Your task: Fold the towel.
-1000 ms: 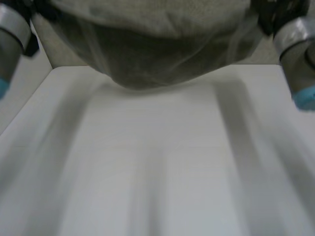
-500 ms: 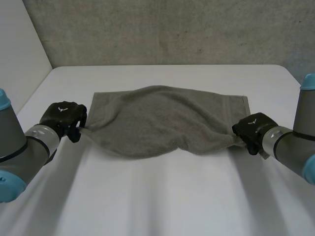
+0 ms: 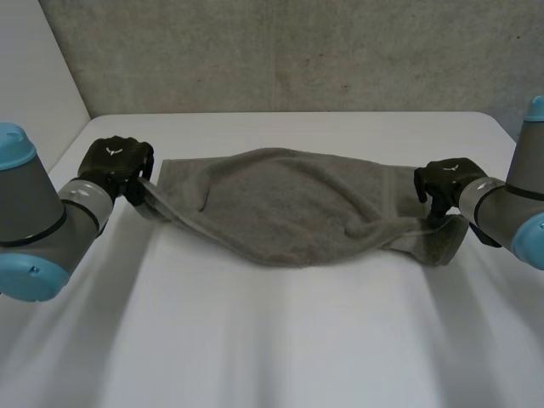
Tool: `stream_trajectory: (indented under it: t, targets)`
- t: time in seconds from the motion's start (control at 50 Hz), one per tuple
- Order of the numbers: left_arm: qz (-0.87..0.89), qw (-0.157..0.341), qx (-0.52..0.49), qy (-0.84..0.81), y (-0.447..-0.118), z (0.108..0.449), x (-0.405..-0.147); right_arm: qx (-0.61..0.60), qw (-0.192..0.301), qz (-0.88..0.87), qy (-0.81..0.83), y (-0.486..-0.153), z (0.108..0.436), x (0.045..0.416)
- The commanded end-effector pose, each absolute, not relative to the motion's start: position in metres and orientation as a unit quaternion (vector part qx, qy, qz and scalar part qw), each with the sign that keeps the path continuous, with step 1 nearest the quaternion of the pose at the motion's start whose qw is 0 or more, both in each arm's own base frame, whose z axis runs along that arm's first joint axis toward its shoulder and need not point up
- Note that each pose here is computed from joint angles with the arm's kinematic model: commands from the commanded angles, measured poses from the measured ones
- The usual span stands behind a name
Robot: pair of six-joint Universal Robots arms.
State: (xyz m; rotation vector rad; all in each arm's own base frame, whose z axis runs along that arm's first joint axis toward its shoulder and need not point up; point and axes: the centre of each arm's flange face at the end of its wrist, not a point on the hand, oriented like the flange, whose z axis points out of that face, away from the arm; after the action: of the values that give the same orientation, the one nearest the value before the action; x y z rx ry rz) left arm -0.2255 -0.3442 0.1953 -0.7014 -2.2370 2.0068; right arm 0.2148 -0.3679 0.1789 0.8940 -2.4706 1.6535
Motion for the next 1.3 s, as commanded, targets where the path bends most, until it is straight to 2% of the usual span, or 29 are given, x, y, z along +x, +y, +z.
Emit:
stream_trajectory:
  t: [0.02, 0.16, 0.28, 0.5, 0.72, 0.94, 1.3]
  targets:
    - [0.655, 0.027, -0.227, -0.720, -0.353, 0.196, -0.228, 0.279, 0.037, 0.527, -0.802, -0.365, 0.170, 0.208]
    - [0.657, 0.025, -0.227, -0.719, -0.361, 0.193, -0.229, 0.291, 0.026, 0.533, -0.794, -0.336, 0.183, 0.206]
    - [0.657, -0.006, -0.203, -0.726, -0.372, 0.187, -0.225, 0.313, 0.020, 0.527, -0.790, -0.312, 0.180, 0.202]
    - [0.655, -0.017, -0.195, -0.730, -0.384, 0.178, -0.225, 0.327, 0.047, 0.516, -0.790, -0.302, 0.161, 0.187]
    - [0.655, -0.024, -0.201, -0.728, -0.385, 0.177, -0.225, 0.364, 0.070, 0.528, -0.764, -0.287, 0.155, 0.185]
    - [0.654, -0.029, -0.207, -0.727, -0.384, 0.177, -0.225, 0.397, 0.027, 0.524, -0.753, -0.259, 0.148, 0.184]
    - [0.652, -0.027, -0.207, -0.729, -0.382, 0.176, -0.225, 0.406, 0.004, 0.524, -0.749, -0.230, 0.154, 0.184]
